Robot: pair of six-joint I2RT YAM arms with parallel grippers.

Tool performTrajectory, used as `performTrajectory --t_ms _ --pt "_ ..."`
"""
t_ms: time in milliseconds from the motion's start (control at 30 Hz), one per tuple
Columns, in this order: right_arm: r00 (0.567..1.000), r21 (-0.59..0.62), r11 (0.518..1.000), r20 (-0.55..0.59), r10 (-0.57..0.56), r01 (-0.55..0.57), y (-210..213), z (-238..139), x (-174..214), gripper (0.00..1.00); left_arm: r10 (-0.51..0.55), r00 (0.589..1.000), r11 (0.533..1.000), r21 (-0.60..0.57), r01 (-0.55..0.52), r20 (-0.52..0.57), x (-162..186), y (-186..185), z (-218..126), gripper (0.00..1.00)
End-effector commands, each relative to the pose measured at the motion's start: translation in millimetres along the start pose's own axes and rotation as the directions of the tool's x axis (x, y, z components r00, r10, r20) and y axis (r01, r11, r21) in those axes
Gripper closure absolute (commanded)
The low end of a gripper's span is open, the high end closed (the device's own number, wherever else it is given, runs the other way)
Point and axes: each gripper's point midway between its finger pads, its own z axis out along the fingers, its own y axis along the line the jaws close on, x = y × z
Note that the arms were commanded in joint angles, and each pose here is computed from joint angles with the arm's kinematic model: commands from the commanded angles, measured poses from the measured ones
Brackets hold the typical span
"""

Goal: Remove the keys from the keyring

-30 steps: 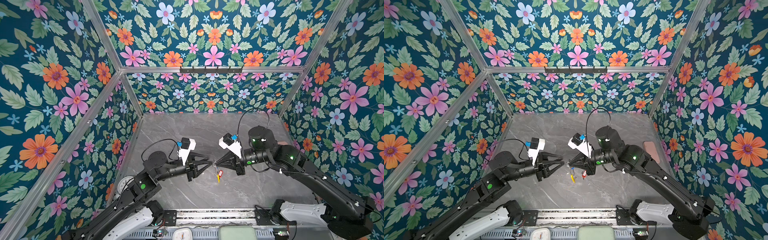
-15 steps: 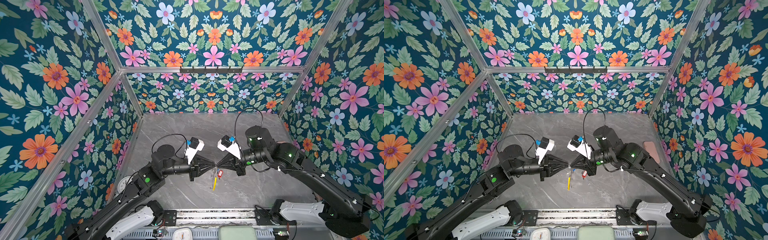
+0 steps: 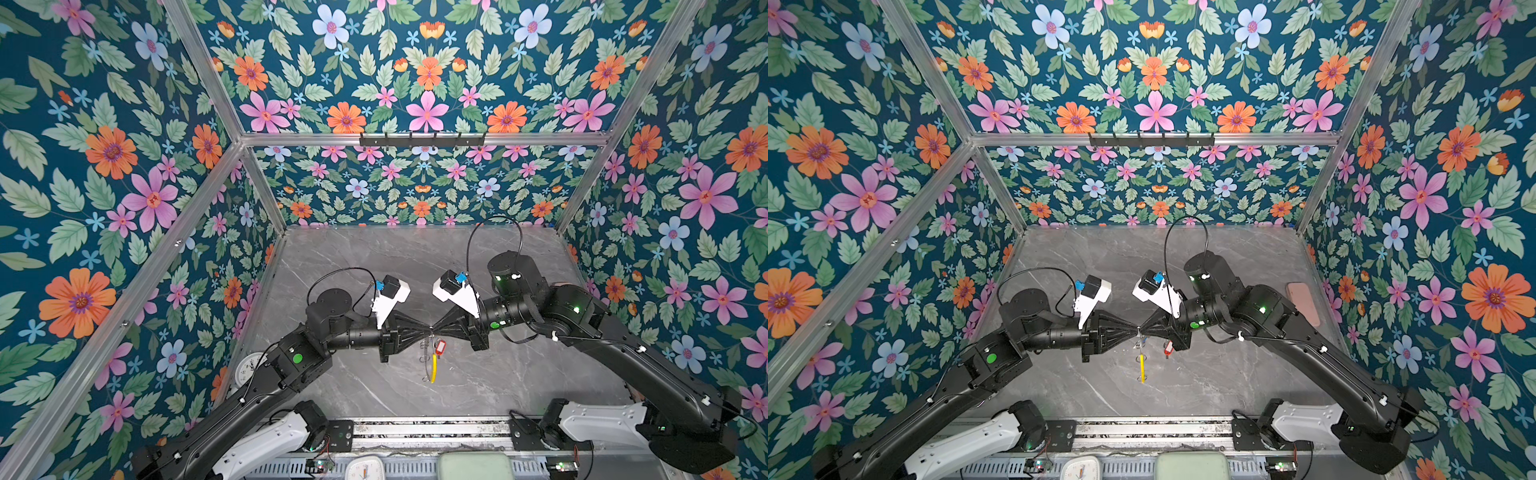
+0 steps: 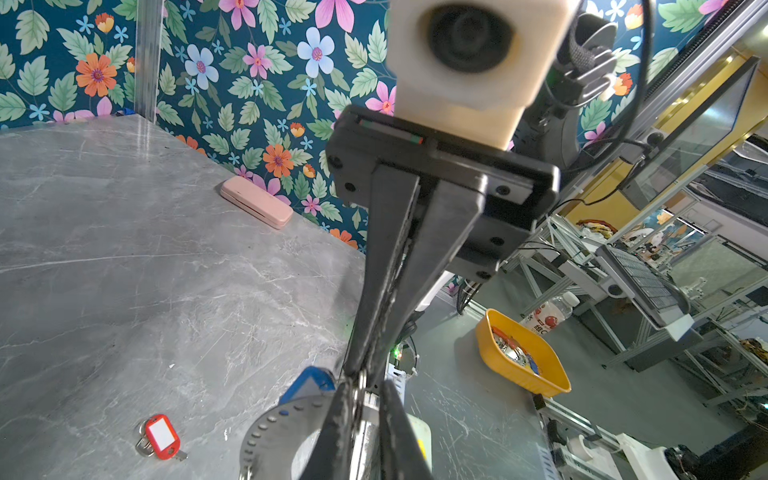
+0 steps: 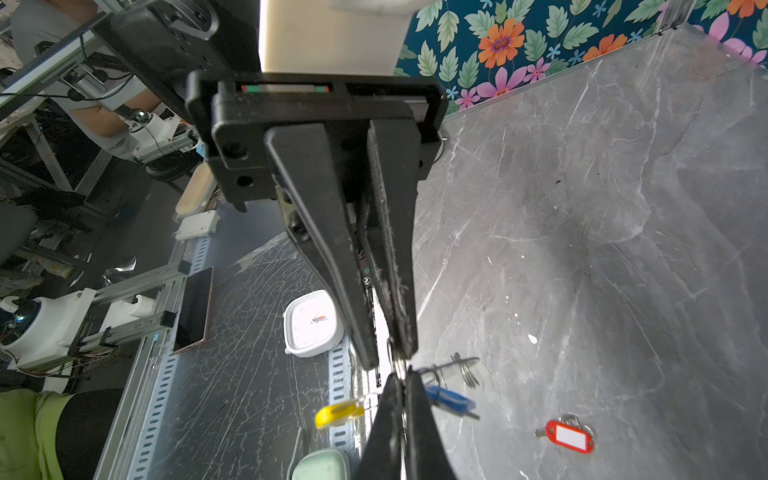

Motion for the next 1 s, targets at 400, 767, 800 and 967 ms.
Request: performTrajectory --t_ms 400,767,800,967 --pt "0.977 0.09 0.995 0.204 -0.059 0.041 -6.6 -11.9 -31.6 0.67 0.109 0.984 0.994 -0.018 -0.108 0.144 -19.7 -8.0 -14.3 1.0" --pt "0.905 0.057 0.991 0.404 -0.131 0.118 4.7 -11.0 -27.1 0.45 0.223 0.908 0.974 -0.033 -0.226 0.356 -34.7 -28.7 -47.7 1.0" --pt "0.904 0.039 0.992 0.407 -0.129 0.124 7.1 -9.4 -28.2 0.44 0.223 0.908 0.973 -0.024 -0.23 0.355 -34.4 -30.2 -47.3 1.0" --pt "0.902 0.014 0.99 0.411 -0.133 0.14 10.9 -2.9 -32.6 0.42 0.208 0.92 0.975 0.004 -0.222 0.332 -31.9 -30.7 -41.6 1.0"
